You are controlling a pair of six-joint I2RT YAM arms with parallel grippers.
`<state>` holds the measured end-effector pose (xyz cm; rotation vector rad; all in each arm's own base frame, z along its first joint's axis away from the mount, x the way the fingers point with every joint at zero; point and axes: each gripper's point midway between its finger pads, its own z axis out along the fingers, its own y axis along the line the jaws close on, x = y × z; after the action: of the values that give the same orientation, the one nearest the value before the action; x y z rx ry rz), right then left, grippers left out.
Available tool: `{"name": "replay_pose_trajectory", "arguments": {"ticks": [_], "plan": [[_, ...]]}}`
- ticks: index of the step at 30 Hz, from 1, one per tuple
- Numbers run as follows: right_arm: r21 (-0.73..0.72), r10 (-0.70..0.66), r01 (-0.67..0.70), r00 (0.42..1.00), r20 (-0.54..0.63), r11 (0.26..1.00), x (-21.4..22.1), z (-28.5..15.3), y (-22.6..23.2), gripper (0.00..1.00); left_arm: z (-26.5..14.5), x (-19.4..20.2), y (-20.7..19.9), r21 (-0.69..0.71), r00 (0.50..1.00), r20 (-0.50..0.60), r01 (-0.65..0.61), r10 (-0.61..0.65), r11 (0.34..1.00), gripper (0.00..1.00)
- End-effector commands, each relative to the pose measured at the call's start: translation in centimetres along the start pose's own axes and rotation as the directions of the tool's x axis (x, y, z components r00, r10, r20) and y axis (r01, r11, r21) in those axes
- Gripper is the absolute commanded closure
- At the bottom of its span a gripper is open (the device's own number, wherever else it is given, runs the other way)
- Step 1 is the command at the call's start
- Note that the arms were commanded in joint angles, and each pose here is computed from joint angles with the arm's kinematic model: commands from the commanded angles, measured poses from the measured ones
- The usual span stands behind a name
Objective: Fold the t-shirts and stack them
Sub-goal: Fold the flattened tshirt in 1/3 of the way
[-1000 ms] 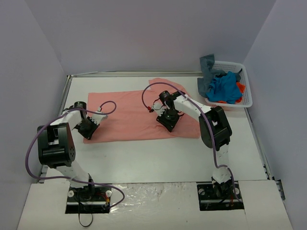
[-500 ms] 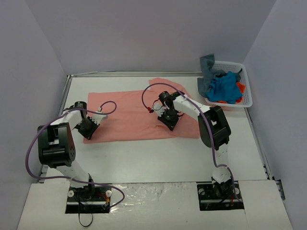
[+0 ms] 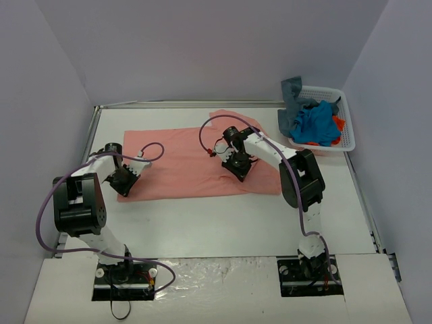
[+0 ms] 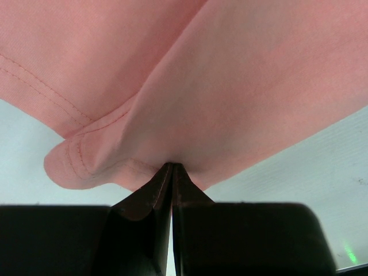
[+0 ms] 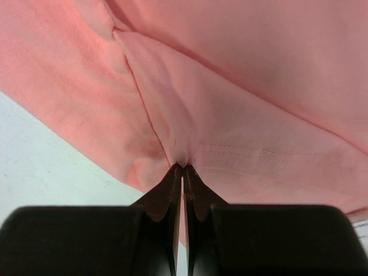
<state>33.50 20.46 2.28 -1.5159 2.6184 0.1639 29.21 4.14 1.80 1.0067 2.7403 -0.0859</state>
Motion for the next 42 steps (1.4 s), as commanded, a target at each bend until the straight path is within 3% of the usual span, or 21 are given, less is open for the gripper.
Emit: {"name": "replay_pose_trajectory", "arguments": {"ticks": [1,19,37,42], "plan": [[0.06,-0.017,0.014,0.999,0.045,0.998,-1.2,-3.8,-0.5,1.0,2.7,1.9,-2.7,0.11,0.999,-0.047,0.016,-0.011,0.994,0.98],[0.123,-0.071,0.061,0.994,0.079,0.99,-5.5,-4.2,-2.6,1.0,2.7,2.3,-3.1,0.113,0.998,-0.055,0.021,-0.014,0.993,0.98],[0.17,-0.135,0.122,0.989,0.067,0.978,-9.0,-1.5,-3.9,1.0,2.7,2.7,-3.5,0.121,0.998,-0.064,0.026,-0.019,0.992,0.97],[0.283,-0.114,0.071,0.984,0.138,0.956,-11.3,-2.6,-6.1,0.82,2.7,2.7,-3.4,0.122,0.997,-0.069,0.029,-0.021,0.992,0.98]]}}
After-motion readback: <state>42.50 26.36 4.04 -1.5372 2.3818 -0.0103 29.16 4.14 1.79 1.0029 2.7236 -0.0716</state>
